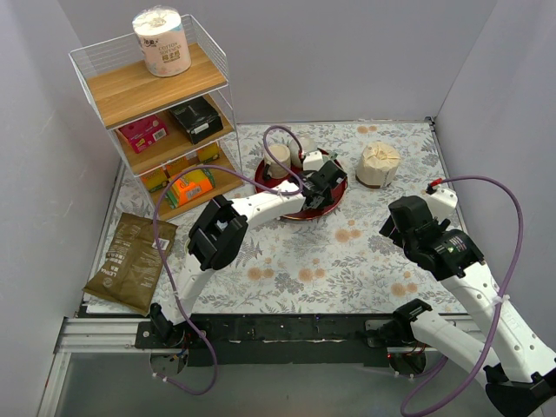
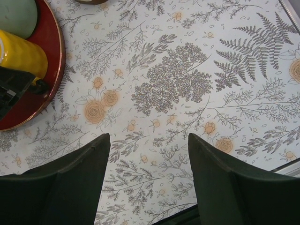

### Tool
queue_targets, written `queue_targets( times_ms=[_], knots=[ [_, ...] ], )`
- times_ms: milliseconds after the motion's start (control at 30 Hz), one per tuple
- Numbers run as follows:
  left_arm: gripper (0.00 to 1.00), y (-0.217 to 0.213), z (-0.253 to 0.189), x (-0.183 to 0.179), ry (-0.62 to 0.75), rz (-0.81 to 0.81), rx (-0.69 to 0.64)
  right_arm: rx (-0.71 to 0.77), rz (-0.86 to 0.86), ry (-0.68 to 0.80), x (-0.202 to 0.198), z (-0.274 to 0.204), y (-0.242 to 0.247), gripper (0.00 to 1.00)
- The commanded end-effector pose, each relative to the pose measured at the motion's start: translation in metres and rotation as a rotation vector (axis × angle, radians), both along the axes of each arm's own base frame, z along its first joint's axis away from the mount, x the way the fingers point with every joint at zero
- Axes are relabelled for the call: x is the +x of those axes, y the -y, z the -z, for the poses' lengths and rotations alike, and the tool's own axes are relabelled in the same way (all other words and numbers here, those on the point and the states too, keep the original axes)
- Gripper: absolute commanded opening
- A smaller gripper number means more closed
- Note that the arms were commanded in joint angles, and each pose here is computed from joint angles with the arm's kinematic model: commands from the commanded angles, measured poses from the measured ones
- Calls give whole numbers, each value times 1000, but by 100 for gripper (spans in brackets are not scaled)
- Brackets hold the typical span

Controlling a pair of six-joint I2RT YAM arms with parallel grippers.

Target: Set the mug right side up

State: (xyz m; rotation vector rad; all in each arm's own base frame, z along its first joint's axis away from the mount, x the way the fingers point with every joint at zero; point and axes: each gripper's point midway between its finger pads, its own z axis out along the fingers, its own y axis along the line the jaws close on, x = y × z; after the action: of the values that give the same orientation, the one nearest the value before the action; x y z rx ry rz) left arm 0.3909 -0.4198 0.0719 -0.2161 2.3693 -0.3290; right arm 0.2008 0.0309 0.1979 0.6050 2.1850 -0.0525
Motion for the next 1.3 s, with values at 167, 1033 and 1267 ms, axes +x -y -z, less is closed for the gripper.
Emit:
queue_targets(
  times_ms=[167,1033,1267],
  knots=[
    [36,-10,-46,11,82,42,62,24,11,49,7,-5,-1,74],
    [30,-17,-9,13,-8,74,132,21,8,58,8,-8,-1,74],
    [0,-17,-16,17,7,67,119,22,6,64,7,-10,-1,74]
  ],
)
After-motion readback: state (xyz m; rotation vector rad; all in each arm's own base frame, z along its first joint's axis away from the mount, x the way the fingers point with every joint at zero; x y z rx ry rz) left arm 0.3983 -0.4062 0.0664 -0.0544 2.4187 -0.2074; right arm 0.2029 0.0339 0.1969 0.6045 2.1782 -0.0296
